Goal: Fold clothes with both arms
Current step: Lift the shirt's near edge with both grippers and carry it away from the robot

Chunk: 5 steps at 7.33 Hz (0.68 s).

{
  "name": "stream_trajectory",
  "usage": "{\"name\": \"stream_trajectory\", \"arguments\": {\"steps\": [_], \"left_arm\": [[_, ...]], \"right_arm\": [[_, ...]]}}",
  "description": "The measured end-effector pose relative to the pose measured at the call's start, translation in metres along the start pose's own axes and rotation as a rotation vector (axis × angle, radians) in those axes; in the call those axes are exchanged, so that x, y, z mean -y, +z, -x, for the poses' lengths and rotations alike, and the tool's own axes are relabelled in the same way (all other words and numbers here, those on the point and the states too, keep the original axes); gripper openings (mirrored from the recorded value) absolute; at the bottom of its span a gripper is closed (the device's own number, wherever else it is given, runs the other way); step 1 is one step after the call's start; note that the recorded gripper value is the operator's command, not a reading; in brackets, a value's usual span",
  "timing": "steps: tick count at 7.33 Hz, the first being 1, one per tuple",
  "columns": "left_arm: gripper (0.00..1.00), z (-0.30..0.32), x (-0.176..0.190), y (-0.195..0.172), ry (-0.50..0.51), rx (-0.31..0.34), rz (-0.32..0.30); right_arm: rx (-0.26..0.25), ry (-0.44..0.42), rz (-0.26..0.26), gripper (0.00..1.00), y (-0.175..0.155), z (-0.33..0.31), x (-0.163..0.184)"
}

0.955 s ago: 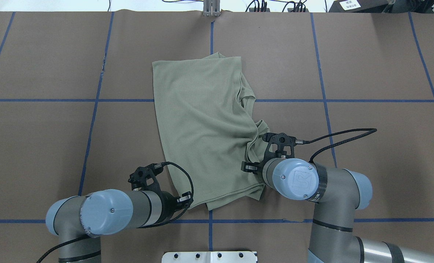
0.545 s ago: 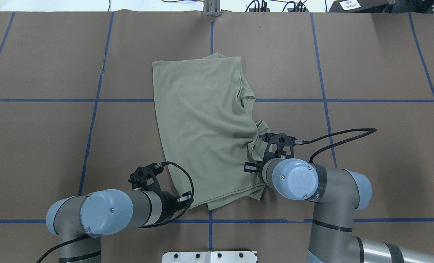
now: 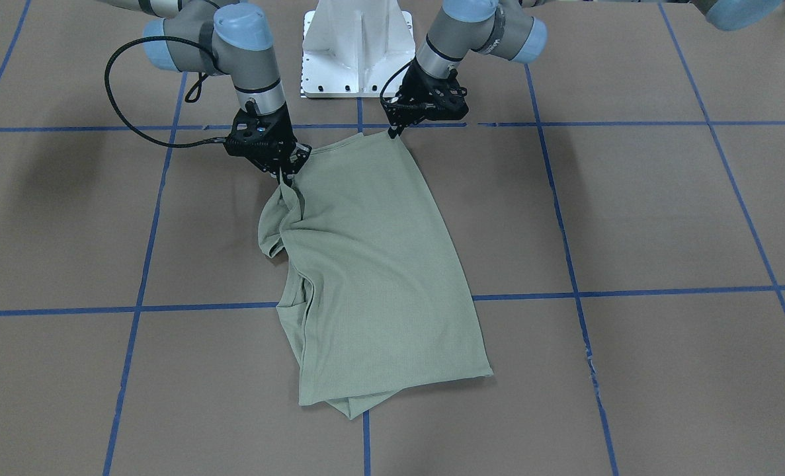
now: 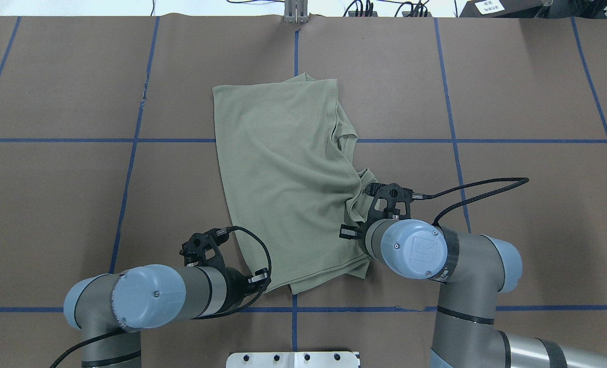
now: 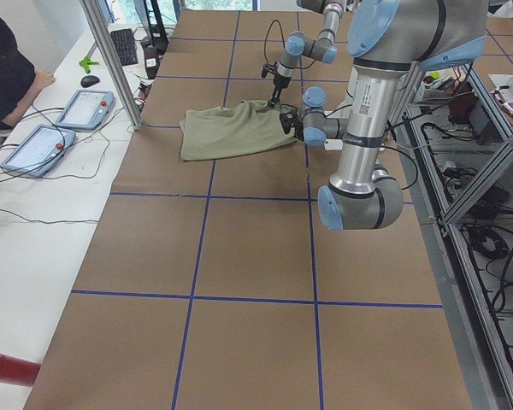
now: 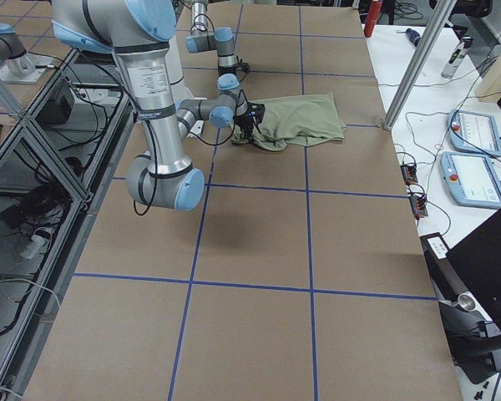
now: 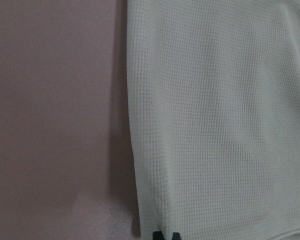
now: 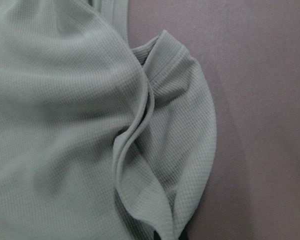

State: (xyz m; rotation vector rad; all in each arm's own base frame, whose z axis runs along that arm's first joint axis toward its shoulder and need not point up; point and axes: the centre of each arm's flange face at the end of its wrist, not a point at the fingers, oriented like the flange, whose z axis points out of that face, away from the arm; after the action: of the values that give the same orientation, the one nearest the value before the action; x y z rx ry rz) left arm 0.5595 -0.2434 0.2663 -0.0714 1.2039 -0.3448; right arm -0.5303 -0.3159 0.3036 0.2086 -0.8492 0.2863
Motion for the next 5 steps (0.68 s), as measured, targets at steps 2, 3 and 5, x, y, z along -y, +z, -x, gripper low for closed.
{"name": "stream_trajectory", "arguments": {"steps": [2, 3, 5], "left_arm": [[0.00, -0.018, 0.011, -0.050, 0.079, -0.036, 0.061], [0.00, -0.031, 0.015, -0.092, 0.096, -0.040, 0.107], [0.00, -0.052, 0.006, -0.172, 0.120, -0.048, 0.169]], "right_arm": [[-0.012, 0.010, 0.033, 0.00, -0.066, 0.005, 0.002], [-0.011, 0.031, 0.064, 0.00, -0.116, 0.004, 0.000], [0.005, 0.069, 0.123, 0.00, -0.205, -0.007, -0.006]]}}
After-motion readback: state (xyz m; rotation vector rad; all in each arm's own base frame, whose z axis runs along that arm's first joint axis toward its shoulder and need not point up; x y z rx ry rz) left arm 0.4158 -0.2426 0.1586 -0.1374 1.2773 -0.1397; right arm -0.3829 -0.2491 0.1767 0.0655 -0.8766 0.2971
